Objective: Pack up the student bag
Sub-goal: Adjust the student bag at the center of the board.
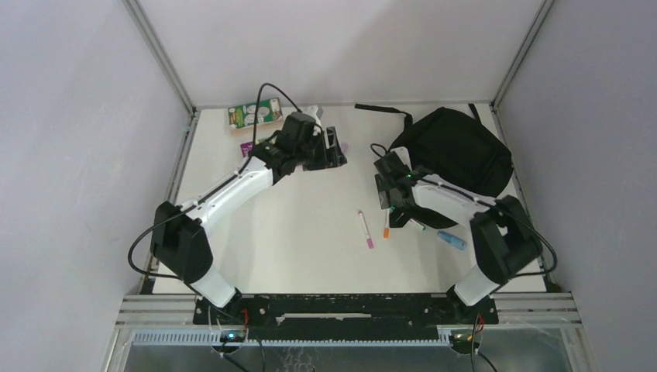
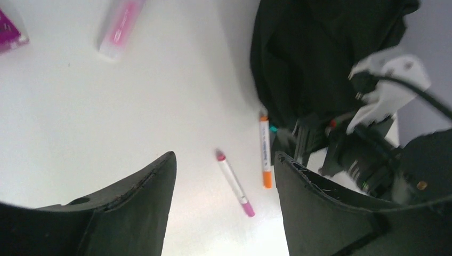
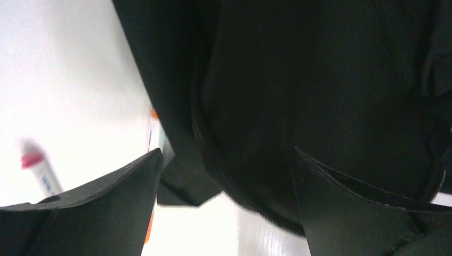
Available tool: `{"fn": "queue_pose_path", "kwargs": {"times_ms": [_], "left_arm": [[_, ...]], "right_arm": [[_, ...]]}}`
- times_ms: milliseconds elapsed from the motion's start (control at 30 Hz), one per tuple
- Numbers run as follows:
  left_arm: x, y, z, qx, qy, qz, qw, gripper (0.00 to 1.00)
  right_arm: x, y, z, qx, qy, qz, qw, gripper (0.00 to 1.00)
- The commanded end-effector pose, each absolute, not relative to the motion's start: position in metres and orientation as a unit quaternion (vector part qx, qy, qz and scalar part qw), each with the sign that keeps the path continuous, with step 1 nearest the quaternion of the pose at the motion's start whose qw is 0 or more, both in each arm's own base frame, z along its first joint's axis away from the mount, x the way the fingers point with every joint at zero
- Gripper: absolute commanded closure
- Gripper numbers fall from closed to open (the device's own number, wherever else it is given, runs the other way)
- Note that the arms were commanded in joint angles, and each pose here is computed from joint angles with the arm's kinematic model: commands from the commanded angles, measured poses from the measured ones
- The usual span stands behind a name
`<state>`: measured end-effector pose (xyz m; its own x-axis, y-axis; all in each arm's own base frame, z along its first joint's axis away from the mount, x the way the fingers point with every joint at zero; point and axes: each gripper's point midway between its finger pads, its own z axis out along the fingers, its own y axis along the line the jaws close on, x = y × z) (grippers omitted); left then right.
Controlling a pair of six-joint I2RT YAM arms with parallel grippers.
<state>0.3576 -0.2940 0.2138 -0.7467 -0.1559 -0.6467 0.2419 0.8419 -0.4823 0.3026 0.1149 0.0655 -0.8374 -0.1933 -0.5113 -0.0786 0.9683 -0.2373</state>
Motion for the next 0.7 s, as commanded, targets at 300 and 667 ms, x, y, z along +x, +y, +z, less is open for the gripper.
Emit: {"fn": "queue_pose_path", "kwargs": {"times_ms": [300, 667], "left_arm": [[0.331, -0.283, 0.167, 0.034, 0.900, -0.286, 0.326, 0.29], [0.327, -0.287, 0.170, 0.032, 0.896, -0.302, 0.325, 0.29]], "right_arm": [[0.368, 0.105, 0.091, -0.050, 0.932, -0.100, 0.343, 0.91], [0.372, 0.059, 0.281, -0.024, 0.879, 0.000, 0.476, 1.00]]}}
